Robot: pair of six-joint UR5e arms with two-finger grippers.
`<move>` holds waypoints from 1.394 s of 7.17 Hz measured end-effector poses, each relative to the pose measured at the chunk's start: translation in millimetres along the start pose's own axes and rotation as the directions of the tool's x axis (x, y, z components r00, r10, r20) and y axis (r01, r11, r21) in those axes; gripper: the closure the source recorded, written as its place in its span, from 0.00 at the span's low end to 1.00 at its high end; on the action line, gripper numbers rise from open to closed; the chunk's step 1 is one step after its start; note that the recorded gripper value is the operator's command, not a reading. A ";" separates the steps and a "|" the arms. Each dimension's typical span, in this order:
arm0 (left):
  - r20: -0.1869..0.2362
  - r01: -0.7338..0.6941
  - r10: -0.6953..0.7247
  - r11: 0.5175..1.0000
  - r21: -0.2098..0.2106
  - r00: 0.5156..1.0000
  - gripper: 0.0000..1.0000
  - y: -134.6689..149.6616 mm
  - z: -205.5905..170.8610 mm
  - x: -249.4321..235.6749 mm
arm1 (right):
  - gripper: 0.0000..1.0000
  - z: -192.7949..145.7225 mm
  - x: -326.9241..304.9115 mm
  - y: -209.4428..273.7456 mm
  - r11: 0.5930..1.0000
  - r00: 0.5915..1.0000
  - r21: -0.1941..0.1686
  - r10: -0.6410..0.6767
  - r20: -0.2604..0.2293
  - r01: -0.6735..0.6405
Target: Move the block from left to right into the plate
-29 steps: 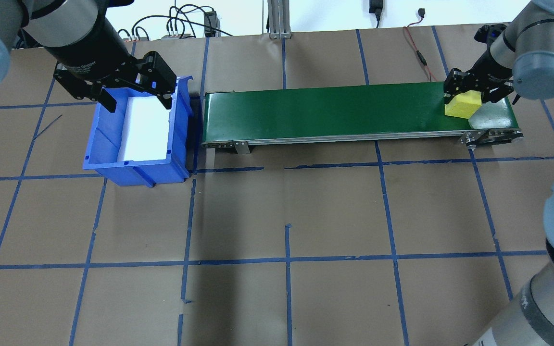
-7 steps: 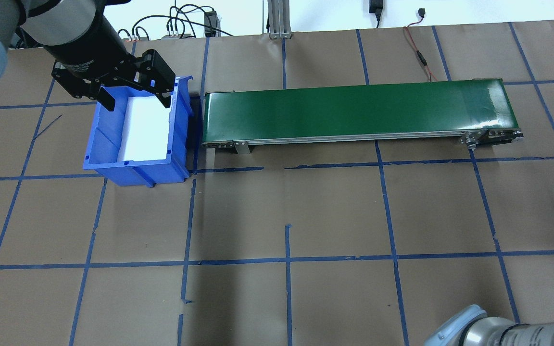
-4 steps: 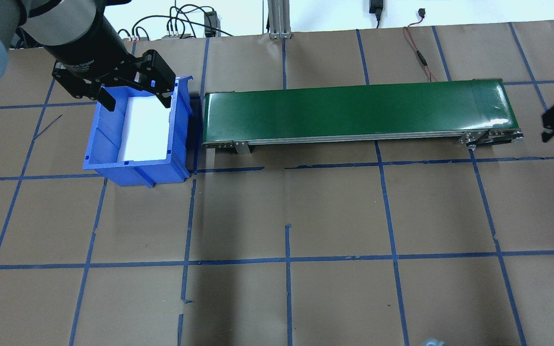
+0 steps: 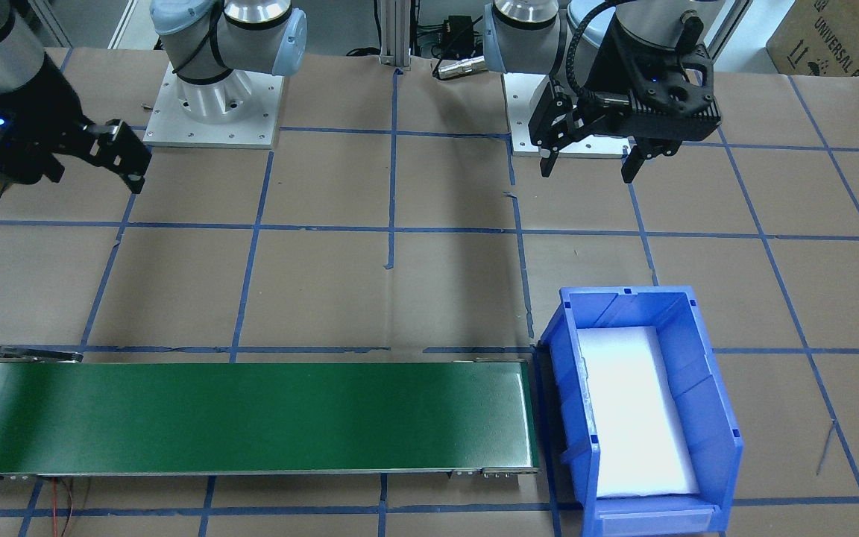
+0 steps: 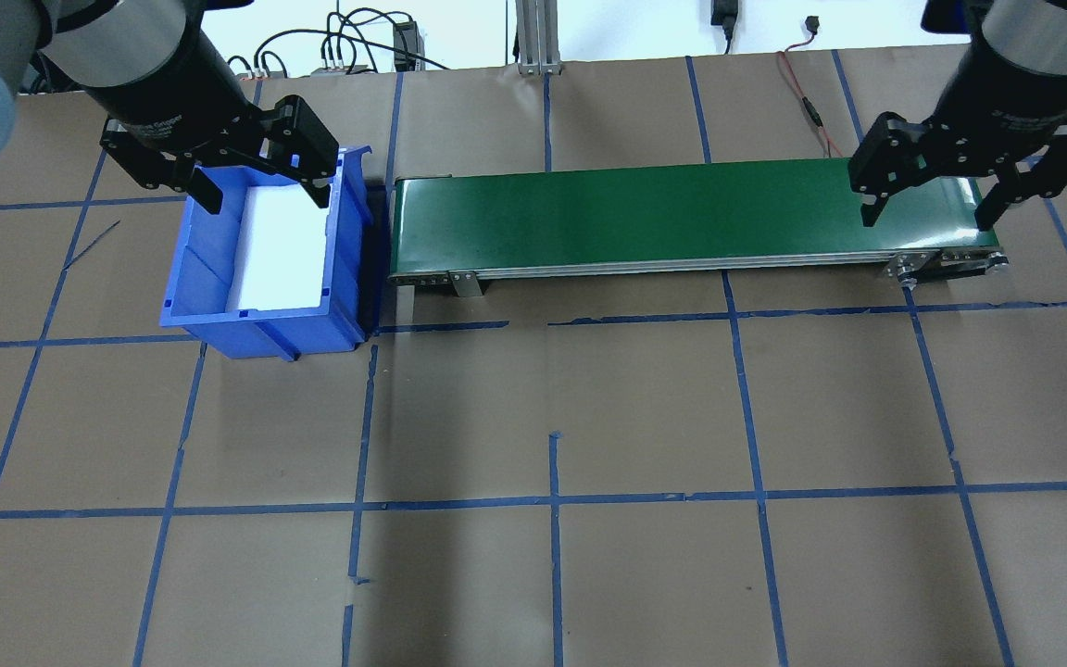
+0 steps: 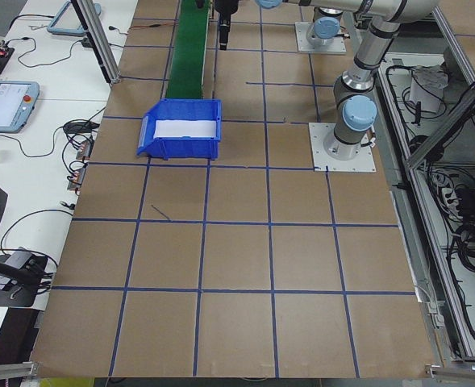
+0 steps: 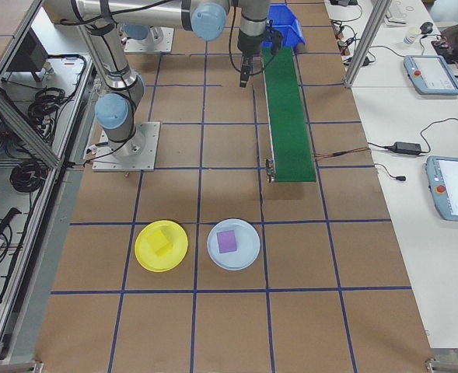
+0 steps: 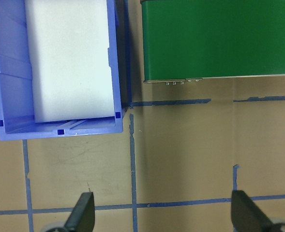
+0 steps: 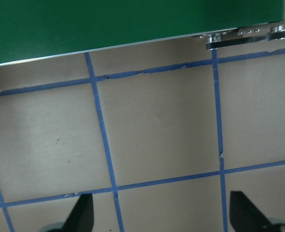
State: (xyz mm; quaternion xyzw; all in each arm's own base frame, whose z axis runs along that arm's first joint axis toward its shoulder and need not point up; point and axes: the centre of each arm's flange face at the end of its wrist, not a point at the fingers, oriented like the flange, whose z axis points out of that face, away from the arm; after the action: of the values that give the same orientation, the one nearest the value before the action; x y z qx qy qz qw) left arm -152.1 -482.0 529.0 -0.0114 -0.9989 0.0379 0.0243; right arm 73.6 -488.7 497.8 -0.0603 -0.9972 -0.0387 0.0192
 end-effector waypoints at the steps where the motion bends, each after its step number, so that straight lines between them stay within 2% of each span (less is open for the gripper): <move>1: 0.001 0.000 0.000 1.000 0.000 1.000 0.00 0.1 0.2 0.0 | 0.00 -12.2 -26.8 6.5 1.000 1.000 0.011 -0.003 -0.002 0.003; 3: 0.001 0.000 0.000 1.000 -0.002 1.000 0.00 0.2 1.0 -0.1 | 0.00 -14.9 -59.6 -3.1 0.999 1.000 0.038 -0.021 0.011 0.020; 6: 0.002 -0.002 0.002 1.000 -0.002 1.000 0.00 0.4 0.9 -0.2 | 0.00 -13.6 -69.6 -15.5 0.997 0.998 0.065 -0.048 0.046 0.045; 8: 0.004 -0.003 0.003 1.000 0.001 1.000 0.00 1.0 -0.5 -0.1 | 0.00 -13.1 -72.4 -16.2 0.997 0.996 0.066 -0.052 0.077 0.047; 10: 0.007 -0.003 0.003 1.000 0.002 1.000 0.00 2.0 -2.3 0.0 | 0.00 -12.6 -72.8 -16.7 0.997 0.995 0.069 -0.053 0.082 0.047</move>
State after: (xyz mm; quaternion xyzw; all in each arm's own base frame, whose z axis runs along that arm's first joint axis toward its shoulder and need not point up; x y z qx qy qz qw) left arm -151.9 -479.9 531.1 -0.0126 -0.9990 0.0389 0.0205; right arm 144.2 -514.9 505.9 -0.0363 -0.9991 -0.0032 -0.0217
